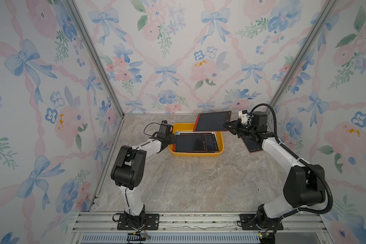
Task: Take out the writing tablet from the storage box
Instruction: Pick up the writing tablet from the storage box, then move the storage box to the center of the board.
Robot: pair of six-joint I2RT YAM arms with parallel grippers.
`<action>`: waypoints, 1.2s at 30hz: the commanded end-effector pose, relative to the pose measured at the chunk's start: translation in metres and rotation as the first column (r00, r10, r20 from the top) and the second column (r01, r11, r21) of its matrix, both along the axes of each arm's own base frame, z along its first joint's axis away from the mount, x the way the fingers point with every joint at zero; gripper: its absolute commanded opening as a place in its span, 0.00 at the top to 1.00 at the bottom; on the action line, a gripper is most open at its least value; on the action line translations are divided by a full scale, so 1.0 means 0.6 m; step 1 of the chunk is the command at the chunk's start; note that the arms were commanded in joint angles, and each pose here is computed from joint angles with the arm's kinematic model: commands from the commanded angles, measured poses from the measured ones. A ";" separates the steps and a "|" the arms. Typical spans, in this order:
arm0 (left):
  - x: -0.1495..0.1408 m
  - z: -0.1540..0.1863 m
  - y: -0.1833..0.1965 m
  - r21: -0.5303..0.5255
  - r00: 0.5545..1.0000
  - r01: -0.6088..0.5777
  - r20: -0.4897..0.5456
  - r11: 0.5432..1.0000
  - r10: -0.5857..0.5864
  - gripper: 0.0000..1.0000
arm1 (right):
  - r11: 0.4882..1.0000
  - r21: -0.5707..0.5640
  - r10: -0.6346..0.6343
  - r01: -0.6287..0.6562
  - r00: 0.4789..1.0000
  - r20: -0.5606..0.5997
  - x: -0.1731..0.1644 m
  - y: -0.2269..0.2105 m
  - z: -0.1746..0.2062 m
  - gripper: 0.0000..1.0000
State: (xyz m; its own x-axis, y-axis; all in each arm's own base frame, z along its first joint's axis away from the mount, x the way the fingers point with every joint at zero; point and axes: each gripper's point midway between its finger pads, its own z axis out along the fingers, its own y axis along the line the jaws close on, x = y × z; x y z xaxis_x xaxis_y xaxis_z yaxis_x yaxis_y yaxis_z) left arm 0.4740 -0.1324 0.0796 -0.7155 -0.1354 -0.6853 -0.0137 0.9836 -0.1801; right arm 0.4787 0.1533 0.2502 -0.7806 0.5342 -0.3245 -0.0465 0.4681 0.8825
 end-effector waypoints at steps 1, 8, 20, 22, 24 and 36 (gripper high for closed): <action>-0.038 -0.048 -0.001 -0.011 0.994 0.000 -0.113 1.000 -0.002 1.00 | 0.999 0.026 -0.044 0.043 0.998 0.038 -0.001 -0.033 0.027 0.99; -0.037 -0.041 0.008 -0.002 0.995 -0.013 -0.103 1.000 0.013 1.00 | 0.976 0.006 -0.218 0.218 0.975 0.038 -0.007 -0.111 0.030 0.98; -0.046 -0.027 0.048 0.022 0.993 -0.085 -0.082 0.996 0.087 1.00 | 0.896 0.000 -0.443 0.443 0.895 0.046 -0.016 -0.207 0.016 0.99; -0.046 -0.026 0.051 0.023 0.993 -0.090 -0.081 0.996 0.091 1.00 | 0.889 -0.007 -0.458 0.459 0.888 0.045 -0.017 -0.216 0.010 0.98; -0.046 -0.026 0.052 0.023 0.993 -0.091 -0.079 0.996 0.093 1.00 | 0.881 -0.014 -0.472 0.473 0.881 0.037 -0.019 -0.222 0.000 0.98; -0.048 -0.017 0.091 0.011 0.989 -0.129 -0.074 0.992 0.130 1.00 | 0.818 -0.059 -0.570 0.572 0.820 0.042 -0.037 -0.254 -0.049 0.98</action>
